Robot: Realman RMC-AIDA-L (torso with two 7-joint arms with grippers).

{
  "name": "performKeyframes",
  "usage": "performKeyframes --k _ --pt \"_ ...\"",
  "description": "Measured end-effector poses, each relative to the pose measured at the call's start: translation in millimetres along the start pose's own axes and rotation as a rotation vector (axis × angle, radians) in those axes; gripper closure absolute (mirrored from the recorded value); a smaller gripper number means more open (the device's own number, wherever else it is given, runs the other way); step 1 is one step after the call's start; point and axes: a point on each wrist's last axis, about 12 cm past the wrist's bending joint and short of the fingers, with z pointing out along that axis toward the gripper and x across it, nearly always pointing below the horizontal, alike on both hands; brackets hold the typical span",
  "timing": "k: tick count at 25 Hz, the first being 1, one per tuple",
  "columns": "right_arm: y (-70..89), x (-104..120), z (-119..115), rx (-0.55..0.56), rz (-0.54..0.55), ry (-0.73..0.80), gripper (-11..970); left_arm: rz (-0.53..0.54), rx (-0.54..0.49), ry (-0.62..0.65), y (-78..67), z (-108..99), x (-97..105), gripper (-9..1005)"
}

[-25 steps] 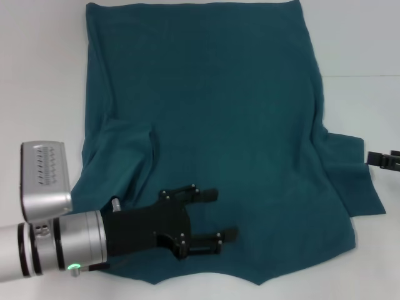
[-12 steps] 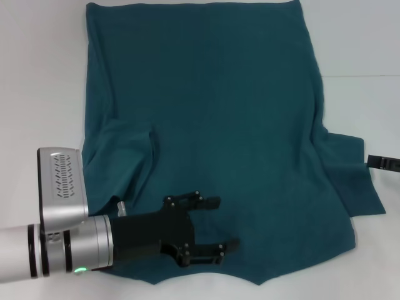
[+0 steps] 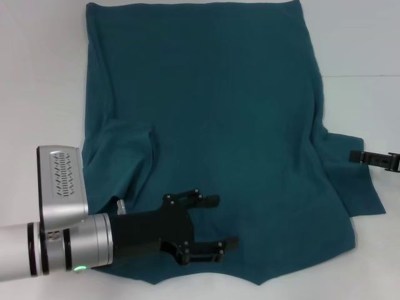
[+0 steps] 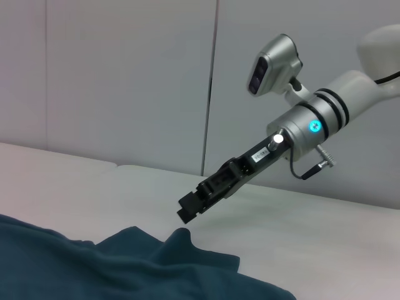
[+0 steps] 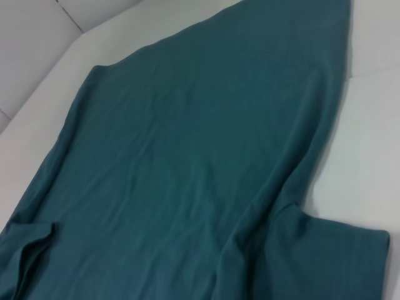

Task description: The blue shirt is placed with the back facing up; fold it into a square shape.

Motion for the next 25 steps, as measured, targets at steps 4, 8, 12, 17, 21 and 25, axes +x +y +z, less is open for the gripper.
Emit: performKeyframes --k 4,8,12,17,21,25 --pt "-0.2 1.4 5.8 0.011 0.008 0.005 30 -0.003 0.001 0.001 -0.6 0.0 0.8 164" --pt "0.2 3.3 9.0 0.016 0.013 0.008 32 -0.005 0.002 0.002 -0.9 0.1 1.2 163" --pt "1.6 6.1 14.3 0.015 0.013 0.017 35 -0.005 0.002 0.002 -0.9 0.1 1.3 164" --pt "3.9 10.5 21.6 0.014 0.005 0.037 38 -0.005 0.002 0.003 -0.9 0.1 1.4 164" --pt "4.9 10.8 22.5 0.009 0.013 0.037 40 -0.007 -0.001 0.002 -0.4 -0.5 1.4 164" --pt "2.7 10.3 19.2 0.006 0.05 0.002 194 -0.009 -0.003 0.002 -0.1 -1.0 1.4 165"
